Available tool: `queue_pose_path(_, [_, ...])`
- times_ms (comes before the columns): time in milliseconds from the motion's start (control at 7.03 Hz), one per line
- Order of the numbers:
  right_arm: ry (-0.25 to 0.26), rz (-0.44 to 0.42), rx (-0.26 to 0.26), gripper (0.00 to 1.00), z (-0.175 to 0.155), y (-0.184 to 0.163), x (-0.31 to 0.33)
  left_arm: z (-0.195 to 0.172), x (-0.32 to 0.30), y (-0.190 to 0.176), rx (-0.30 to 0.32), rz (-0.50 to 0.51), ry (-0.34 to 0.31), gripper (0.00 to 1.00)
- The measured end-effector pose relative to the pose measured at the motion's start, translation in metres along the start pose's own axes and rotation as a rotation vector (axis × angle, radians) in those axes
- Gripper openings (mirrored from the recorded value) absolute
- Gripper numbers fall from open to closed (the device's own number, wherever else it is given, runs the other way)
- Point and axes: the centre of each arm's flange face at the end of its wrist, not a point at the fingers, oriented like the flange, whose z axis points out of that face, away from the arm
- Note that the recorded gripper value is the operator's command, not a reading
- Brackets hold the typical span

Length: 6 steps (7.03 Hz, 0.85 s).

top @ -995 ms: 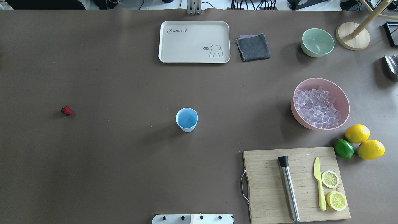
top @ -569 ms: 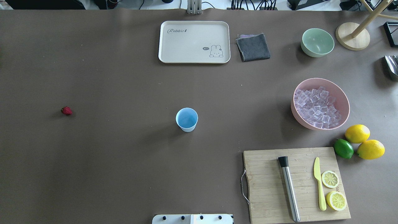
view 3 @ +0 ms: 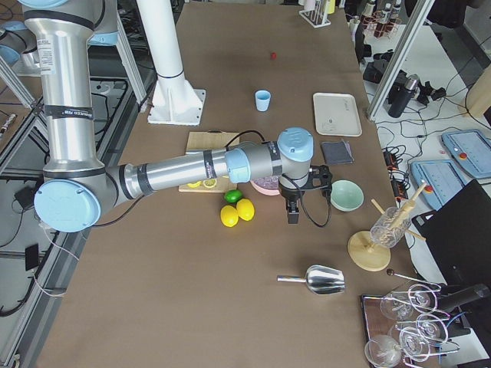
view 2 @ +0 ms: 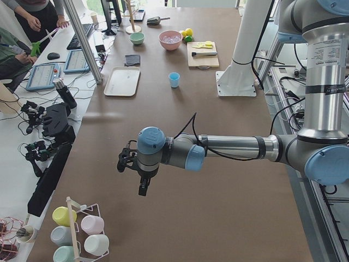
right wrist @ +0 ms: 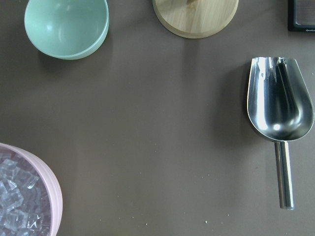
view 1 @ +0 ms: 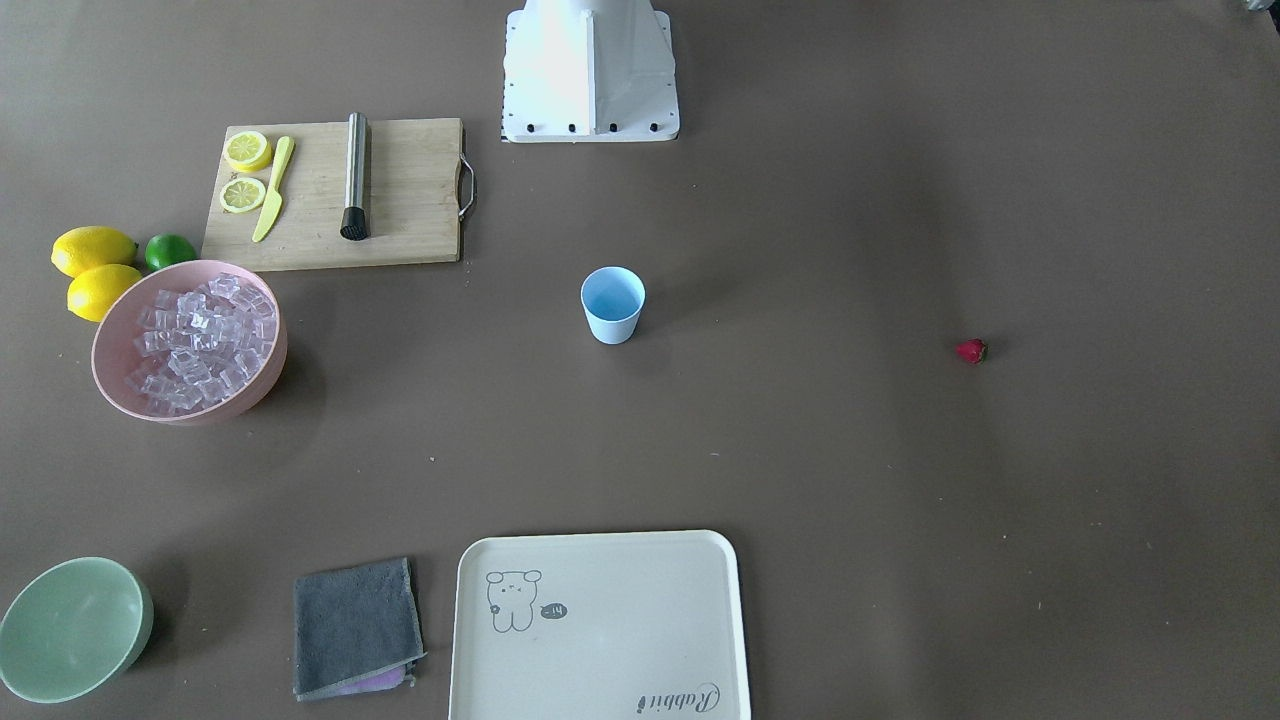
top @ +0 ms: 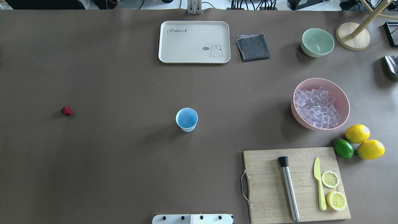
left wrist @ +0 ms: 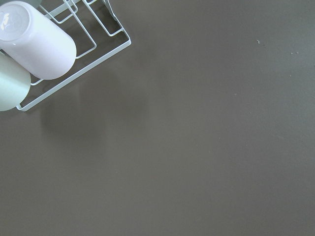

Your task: Put ice and strawberries in cup

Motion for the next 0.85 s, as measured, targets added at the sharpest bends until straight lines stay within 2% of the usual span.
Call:
queue_pose_path(284, [-0.006, -0.015, 0.017, 1.0, 0.0, -0.001, -0.003, 0.0, 0.001, -0.001, 0.001, 0.003, 0.001, 0.98])
queue_pose_path(853, [-0.008, -0.025, 0.014, 1.0, 0.004, -0.003, -0.013, 0.007, 0.01, -0.006, -0.006, 0.026, 0.007, 0.98])
